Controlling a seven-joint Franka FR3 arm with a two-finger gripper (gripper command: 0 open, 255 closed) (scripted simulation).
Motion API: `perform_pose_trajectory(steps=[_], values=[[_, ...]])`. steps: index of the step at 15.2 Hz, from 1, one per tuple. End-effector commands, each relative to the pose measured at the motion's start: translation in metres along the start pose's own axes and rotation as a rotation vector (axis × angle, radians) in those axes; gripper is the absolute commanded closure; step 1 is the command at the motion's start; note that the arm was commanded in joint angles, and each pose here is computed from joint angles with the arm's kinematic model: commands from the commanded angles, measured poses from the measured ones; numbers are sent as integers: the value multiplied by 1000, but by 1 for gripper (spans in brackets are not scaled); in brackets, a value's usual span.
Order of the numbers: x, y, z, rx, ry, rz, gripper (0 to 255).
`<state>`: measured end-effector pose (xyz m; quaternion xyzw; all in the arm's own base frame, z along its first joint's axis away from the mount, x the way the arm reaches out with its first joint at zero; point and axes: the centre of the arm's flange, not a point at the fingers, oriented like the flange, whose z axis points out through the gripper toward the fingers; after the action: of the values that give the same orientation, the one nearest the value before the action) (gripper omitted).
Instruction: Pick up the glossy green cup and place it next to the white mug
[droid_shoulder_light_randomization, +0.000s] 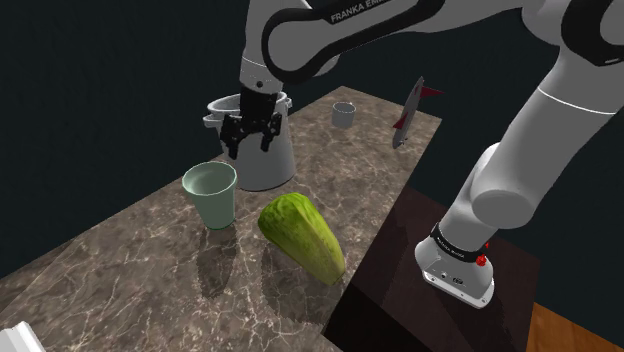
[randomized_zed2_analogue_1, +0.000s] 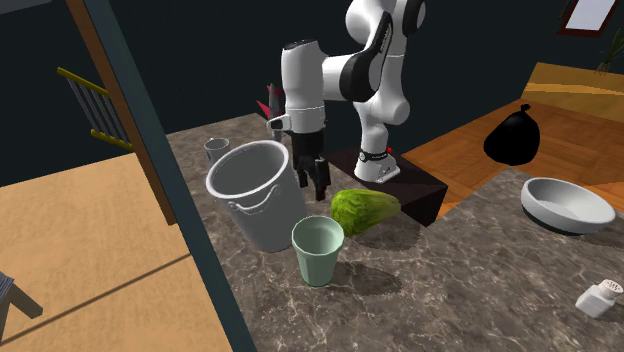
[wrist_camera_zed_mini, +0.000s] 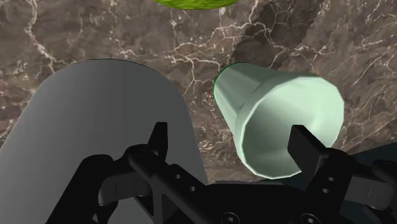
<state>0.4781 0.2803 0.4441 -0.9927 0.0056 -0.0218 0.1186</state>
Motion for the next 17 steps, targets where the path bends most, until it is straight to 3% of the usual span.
perform_pose_trajectory(steps=[1,3,10,17], values=[[17,-7,28,8,-12,7,0],[28,-21,42,19,-12,4,0],[27,-22,79,19,-12,4,0],[27,-22,82,19,-12,4,0]])
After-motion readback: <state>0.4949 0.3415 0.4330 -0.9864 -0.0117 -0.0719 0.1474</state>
